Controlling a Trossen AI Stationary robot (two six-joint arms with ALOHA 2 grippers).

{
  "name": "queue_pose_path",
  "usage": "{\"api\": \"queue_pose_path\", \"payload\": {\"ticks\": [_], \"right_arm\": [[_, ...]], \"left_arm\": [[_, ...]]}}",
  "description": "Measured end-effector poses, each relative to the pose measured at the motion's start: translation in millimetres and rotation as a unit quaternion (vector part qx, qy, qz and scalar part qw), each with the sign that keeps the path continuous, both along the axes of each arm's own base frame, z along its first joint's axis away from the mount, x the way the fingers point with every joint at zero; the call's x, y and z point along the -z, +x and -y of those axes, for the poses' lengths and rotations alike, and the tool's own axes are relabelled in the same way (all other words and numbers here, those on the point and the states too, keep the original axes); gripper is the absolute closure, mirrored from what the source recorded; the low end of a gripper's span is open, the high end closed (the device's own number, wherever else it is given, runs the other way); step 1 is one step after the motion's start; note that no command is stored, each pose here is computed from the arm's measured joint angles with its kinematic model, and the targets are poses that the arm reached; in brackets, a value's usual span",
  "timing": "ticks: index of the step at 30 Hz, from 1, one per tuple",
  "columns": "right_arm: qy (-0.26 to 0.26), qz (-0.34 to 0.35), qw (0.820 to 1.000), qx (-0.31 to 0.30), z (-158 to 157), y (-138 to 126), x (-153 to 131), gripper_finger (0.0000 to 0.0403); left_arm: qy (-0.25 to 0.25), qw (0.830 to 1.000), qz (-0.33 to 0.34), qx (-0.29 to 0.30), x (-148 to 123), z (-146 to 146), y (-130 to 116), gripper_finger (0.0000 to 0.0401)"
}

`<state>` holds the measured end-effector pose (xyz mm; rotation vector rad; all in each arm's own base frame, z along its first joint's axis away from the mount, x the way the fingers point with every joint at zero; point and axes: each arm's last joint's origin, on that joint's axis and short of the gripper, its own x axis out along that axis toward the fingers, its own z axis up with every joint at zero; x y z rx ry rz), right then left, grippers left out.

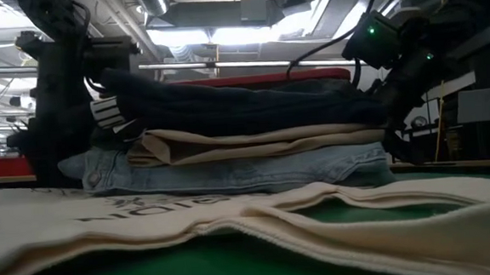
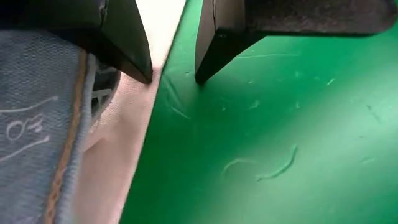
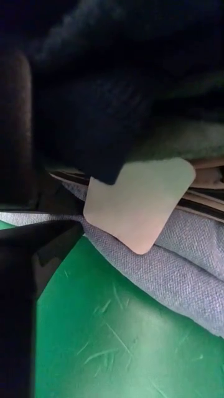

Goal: Fold Laundry from Bin
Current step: Put the stacked clothes into the red organizer bin

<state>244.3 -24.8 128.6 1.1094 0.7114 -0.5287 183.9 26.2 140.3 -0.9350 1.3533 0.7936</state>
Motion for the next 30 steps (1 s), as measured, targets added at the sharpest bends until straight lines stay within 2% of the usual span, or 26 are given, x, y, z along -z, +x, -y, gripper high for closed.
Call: {"api": "queue_pose_path", "payload": {"ticks": [17,23,30], "right_arm": [[0.000,-0.002,1.000,0.000,-0.1,-0.4,0.4,0.0386],[0.000,-0.003,1.000,0.000,-0.1,-0.5,0.5,0.0386],[0.000,-0.006,1.000,0.000,-0.1,-0.8,0.8,0.0386]], "left_arm": [[-0.001,0.999,0.050,-0.021,-7.3,-12.1,1.5,0.0282],[0.002,0.996,0.086,-0.034,-13.7,-17.5,2.8,0.0282],[0.017,0.985,0.165,-0.044,-19.5,-23.3,15.9,0.0282]]}}
